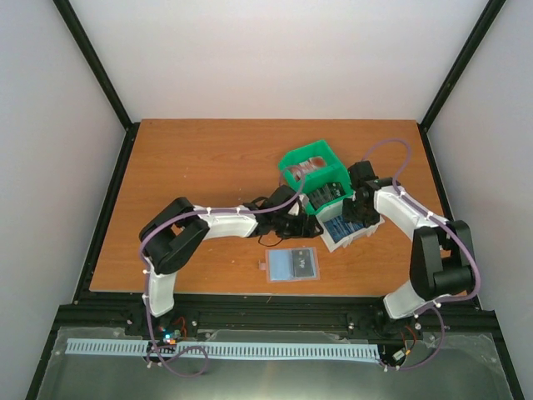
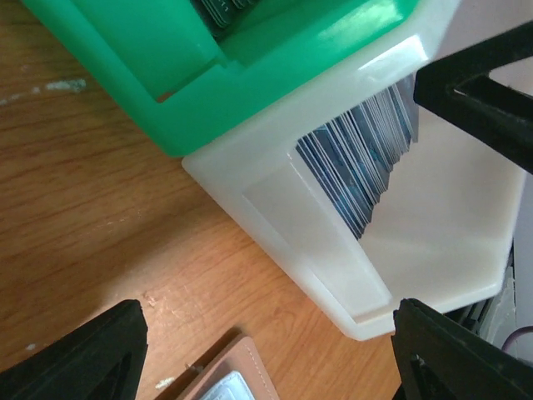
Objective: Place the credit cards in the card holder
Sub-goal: Pick up the credit card from the storage box.
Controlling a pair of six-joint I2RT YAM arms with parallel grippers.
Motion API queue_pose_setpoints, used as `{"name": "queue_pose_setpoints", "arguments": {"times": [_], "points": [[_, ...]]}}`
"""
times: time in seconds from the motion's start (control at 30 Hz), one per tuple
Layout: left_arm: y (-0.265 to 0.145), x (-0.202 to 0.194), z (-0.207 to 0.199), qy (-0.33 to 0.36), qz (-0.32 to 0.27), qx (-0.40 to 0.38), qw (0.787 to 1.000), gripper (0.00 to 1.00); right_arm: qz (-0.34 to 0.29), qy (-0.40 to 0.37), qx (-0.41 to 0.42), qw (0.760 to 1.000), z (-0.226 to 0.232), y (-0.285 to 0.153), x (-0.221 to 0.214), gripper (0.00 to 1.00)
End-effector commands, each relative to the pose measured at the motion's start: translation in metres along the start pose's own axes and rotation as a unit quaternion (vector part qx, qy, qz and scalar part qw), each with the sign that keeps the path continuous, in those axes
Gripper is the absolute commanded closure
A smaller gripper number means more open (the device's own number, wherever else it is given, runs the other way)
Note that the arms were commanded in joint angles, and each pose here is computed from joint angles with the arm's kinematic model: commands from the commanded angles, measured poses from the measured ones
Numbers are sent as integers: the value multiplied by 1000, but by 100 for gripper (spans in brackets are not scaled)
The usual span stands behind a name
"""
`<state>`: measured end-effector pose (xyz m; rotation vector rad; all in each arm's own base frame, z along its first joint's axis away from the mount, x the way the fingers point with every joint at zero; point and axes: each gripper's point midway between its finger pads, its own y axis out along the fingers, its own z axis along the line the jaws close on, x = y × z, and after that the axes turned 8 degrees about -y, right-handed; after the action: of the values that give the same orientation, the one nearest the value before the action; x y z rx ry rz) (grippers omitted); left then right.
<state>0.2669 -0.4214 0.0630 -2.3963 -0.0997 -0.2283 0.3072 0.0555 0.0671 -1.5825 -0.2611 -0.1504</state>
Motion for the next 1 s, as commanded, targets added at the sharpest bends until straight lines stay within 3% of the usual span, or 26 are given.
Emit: {"name": "queue_pose_setpoints", "arguments": {"times": [0.0,0.33,0.63,0.97], "points": [[2,18,-21,11,-13,-26,1000,18,-23,19,-14,999,-8,11,18,50],[14,21,-15,-1,-13,-20,1000,18,-2,33,-14,999,-14,33,24,57],[16,18,-11,-2,-9,-16,1000,18,-7,53,-27,998,-22,27,25,63],[17,16,-8,-3,-4,-12,1000,18,-5,86,26,996,-24,21,24,66]]}}
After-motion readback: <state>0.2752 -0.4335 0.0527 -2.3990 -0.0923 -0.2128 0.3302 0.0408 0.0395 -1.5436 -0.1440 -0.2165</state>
